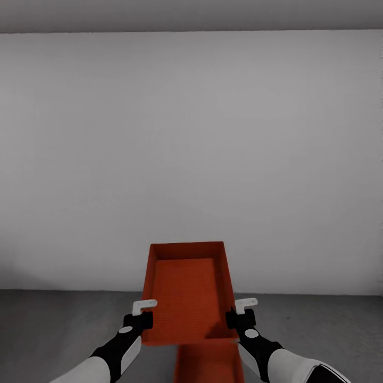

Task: Move the two storage containers from the living room to the garage. In the garage, place one container on the floor and stack the other container on top of it (either order is fine).

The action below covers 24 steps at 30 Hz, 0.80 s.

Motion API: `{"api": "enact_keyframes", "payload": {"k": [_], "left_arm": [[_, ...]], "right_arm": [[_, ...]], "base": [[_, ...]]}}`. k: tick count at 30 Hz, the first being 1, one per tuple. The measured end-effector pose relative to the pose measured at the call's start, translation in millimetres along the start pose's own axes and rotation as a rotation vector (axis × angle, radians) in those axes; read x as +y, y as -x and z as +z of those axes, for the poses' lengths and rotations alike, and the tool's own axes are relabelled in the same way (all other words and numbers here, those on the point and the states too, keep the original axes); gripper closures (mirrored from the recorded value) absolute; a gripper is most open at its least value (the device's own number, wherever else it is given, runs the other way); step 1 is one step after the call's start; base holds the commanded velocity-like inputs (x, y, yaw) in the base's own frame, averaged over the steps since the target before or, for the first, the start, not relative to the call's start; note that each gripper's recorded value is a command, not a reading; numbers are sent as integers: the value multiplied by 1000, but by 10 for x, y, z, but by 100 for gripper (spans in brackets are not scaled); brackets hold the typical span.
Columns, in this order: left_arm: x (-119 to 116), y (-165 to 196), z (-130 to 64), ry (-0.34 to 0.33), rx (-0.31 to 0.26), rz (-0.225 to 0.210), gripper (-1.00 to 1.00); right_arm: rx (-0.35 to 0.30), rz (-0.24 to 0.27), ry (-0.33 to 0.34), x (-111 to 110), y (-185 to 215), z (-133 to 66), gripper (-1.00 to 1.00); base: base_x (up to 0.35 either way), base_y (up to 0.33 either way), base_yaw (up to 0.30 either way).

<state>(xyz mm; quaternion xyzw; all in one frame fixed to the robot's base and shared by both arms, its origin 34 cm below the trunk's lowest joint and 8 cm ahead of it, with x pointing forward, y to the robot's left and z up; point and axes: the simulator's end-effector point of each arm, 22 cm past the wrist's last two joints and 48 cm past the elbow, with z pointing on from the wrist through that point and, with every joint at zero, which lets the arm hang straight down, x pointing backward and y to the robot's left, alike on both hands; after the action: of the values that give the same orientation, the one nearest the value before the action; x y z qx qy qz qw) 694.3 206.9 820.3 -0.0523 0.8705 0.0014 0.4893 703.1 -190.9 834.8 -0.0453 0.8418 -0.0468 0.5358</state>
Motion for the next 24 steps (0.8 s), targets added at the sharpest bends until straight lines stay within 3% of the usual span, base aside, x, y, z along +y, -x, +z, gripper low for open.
{"api": "enact_keyframes", "payload": {"k": [9, 24], "left_arm": [[0, 1, 1, 0, 0, 0, 100], [2, 1, 6, 0, 3, 2, 100]], "right_arm": [[0, 1, 0, 1, -1, 1, 100], [3, 2, 1, 3, -7, 5, 100]], "base": [[285, 92, -216], [15, 1, -7]]}}
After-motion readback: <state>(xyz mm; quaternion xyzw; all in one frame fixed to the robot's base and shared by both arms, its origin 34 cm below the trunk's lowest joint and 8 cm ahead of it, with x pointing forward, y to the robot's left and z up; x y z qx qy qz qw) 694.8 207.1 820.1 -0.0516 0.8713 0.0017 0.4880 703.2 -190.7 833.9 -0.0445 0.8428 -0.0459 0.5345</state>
